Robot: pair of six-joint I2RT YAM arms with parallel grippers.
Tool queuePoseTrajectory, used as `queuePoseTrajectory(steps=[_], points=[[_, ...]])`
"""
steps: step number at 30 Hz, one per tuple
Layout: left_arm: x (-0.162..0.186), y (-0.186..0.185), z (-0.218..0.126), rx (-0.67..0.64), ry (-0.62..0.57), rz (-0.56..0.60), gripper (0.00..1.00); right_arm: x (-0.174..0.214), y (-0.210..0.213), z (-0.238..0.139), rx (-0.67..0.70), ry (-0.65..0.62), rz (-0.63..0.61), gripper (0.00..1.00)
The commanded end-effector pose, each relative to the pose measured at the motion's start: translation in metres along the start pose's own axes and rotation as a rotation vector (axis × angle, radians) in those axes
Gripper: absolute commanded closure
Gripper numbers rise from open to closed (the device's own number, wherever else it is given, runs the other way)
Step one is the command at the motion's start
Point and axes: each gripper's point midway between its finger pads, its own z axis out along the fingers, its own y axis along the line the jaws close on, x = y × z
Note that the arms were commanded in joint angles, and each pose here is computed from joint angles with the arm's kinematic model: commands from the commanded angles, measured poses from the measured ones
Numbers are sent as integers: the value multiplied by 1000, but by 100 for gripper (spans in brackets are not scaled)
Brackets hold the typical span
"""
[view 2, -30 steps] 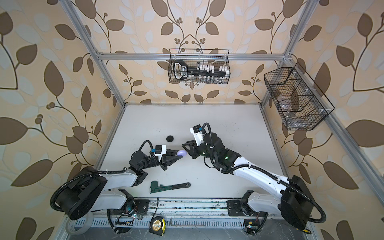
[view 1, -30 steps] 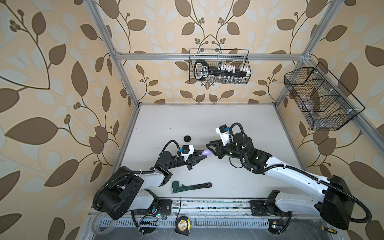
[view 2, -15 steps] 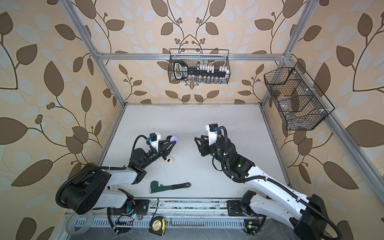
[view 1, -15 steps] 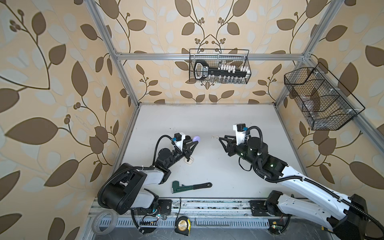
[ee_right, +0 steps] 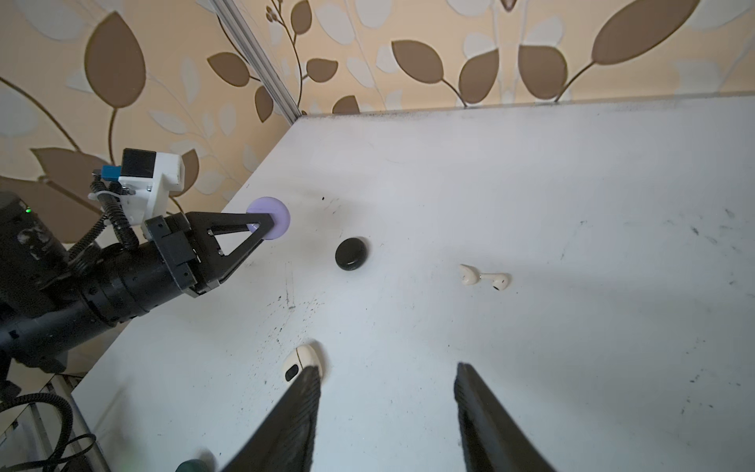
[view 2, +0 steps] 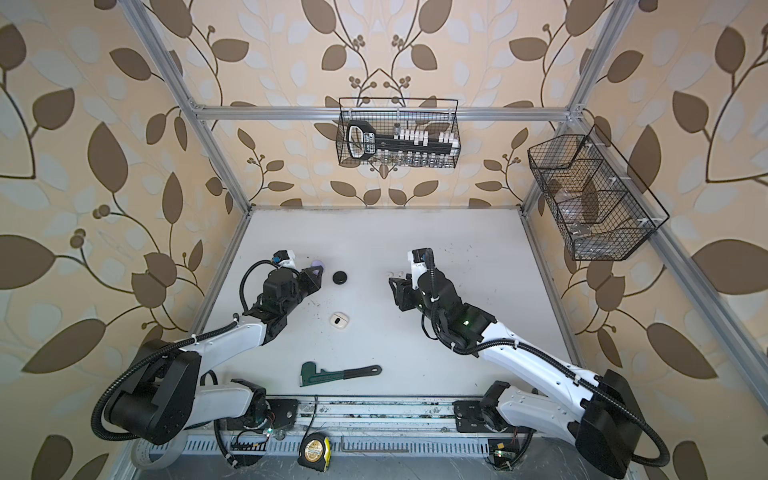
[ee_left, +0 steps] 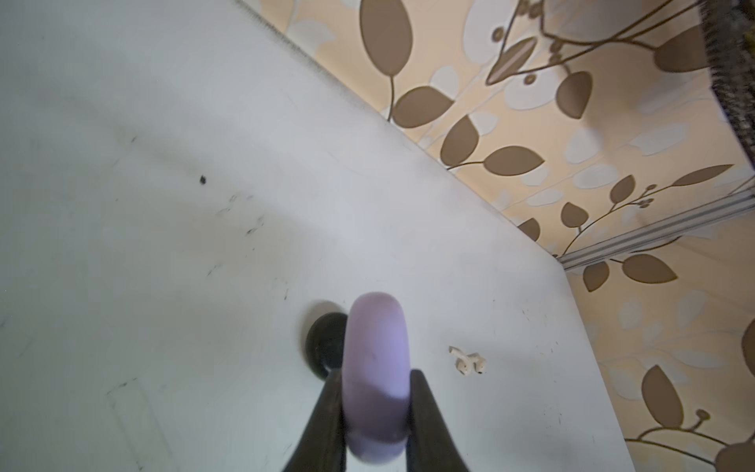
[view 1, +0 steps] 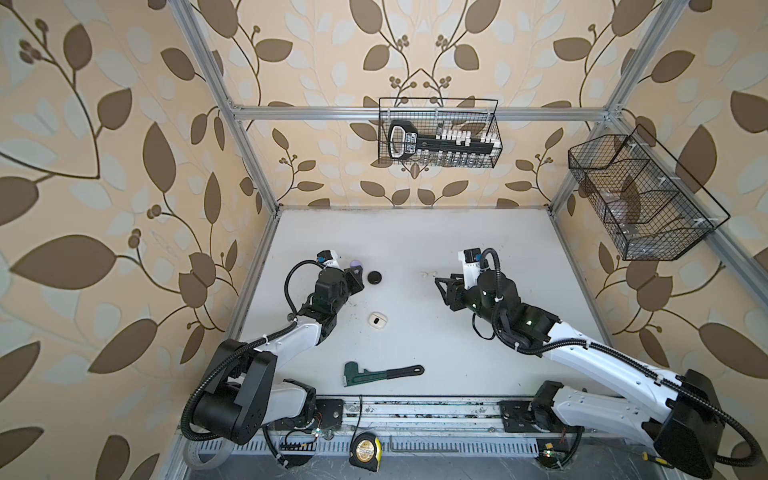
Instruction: Insert the wireless bluetooth earbuds into the charging case
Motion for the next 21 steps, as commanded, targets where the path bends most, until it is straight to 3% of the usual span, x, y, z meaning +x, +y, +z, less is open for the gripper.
queuePoseTrajectory(steps=[1,16,18,21], points=[[5,15,10,-74,63,-62,100,-1,12,7,-20,40,-35,41],[34,69,40,-176,223,-233,100,42,50,51,-81,265,-156,24],[35,72,39,-189,227,-239,89,45,52,54,-85,276,-167,21],[37,74,40,-191,235,-248,85,50,53,58,-81,299,-180,19]])
